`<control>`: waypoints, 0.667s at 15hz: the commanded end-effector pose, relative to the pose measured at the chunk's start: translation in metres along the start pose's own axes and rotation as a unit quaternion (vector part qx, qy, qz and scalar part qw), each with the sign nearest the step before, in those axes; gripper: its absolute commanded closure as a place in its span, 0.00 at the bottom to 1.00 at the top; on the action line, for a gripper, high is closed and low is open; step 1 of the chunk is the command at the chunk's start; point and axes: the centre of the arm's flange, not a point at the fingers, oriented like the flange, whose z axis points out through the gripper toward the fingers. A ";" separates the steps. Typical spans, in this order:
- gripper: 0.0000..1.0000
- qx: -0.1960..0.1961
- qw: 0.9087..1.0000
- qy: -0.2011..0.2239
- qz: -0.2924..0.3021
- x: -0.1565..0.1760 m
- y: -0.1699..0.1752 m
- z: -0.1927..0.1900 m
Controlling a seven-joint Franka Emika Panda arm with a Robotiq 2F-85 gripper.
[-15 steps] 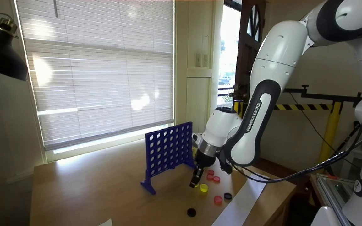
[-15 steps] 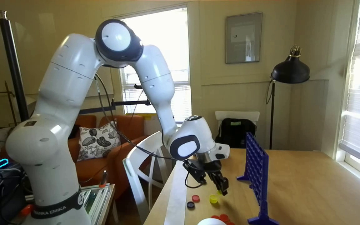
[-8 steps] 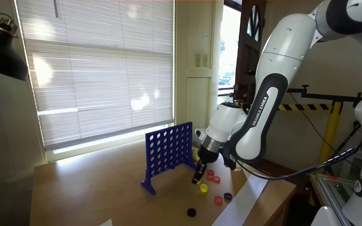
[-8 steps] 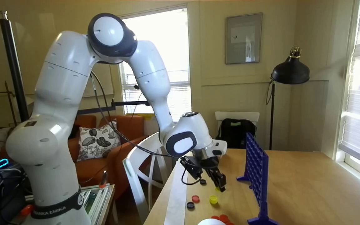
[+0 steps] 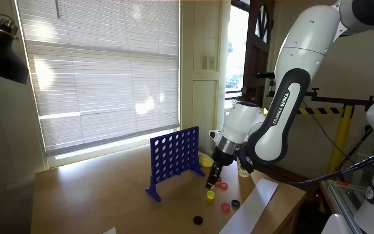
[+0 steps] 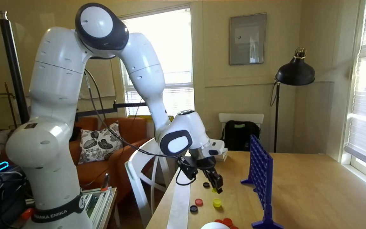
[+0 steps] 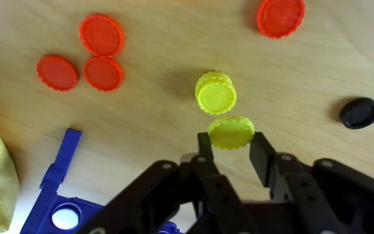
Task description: Put one yellow disc on the two yellow discs
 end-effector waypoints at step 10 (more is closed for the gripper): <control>0.90 0.003 1.000 0.017 0.010 -0.023 0.012 -0.002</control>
